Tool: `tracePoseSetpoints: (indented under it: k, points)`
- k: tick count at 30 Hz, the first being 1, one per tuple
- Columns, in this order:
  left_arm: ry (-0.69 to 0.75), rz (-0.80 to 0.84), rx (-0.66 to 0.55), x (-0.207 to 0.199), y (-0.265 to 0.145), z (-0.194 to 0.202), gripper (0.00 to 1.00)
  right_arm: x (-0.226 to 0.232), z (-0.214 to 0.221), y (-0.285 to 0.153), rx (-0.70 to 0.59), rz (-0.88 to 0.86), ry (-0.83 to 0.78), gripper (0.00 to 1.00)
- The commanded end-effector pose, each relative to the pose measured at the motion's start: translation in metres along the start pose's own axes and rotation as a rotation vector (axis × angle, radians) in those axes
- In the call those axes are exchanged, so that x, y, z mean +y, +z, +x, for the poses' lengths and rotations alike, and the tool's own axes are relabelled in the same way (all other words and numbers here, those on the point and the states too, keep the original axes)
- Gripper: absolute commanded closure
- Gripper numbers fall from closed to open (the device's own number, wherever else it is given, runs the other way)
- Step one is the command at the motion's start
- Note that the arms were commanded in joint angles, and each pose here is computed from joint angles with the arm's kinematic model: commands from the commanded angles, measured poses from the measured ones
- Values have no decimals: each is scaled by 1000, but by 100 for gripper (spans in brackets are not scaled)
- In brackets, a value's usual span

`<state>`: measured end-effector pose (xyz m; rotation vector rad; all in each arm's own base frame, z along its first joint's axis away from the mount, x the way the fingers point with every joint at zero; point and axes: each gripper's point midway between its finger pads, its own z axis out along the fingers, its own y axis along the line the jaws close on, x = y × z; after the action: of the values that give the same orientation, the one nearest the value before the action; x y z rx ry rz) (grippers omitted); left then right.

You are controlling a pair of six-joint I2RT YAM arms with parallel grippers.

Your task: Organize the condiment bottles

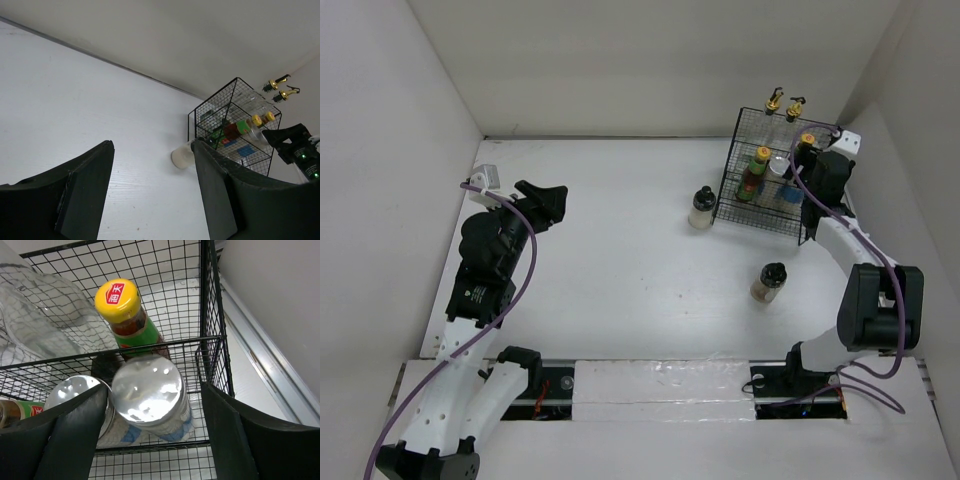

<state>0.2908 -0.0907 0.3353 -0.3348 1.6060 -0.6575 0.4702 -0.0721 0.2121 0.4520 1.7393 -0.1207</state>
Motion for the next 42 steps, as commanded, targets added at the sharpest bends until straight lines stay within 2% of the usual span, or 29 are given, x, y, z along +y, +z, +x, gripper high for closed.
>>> tracePoseSetpoints:
  k: [1, 7, 9, 11, 12, 15, 17, 18, 19, 22, 26, 32, 35, 42]
  points:
    - [5, 42, -51, -13, -1, -16, 39, 7, -39, -4, -119, -16, 45, 19]
    - [5, 43, -50, -13, -1, -16, 39, 14, -70, -32, -179, -48, 60, 17]
    - [5, 43, -50, -13, -1, -16, 39, 24, -87, -56, -227, -88, 73, 21]
    - [4, 34, -57, -12, -1, -17, 39, 52, -89, -76, -245, -179, 75, 31]
    - [4, 34, -57, -12, -1, -17, 39, 63, -85, -88, -251, -221, 76, 49]
    - [5, 36, -43, -10, -1, -12, 39, 123, -58, -115, -238, -427, 50, 78]
    - [5, 35, -42, -10, -1, -12, 39, 153, -43, -126, -212, -516, 12, 78]
    - [5, 34, -40, -11, 2, -13, 39, 178, -33, -137, -192, -593, -18, 73]
    - [5, 34, -40, -11, 2, -13, 39, 192, -20, -134, -152, -622, -80, 61]
    - [5, 44, -34, -11, 0, -10, 39, 224, 8, -136, -73, -698, -153, 43]
    - [5, 41, -33, -12, 2, -11, 39, 239, 32, -122, -4, -708, -194, 43]
    - [5, 35, -41, -11, 2, -13, 39, 249, 55, -106, 72, -707, -226, 56]
    - [5, 35, -41, -10, 0, -12, 39, 248, 67, -102, 110, -698, -242, 56]
    - [5, 36, -44, -10, -1, -13, 39, 227, 78, -94, 131, -591, -241, 45]
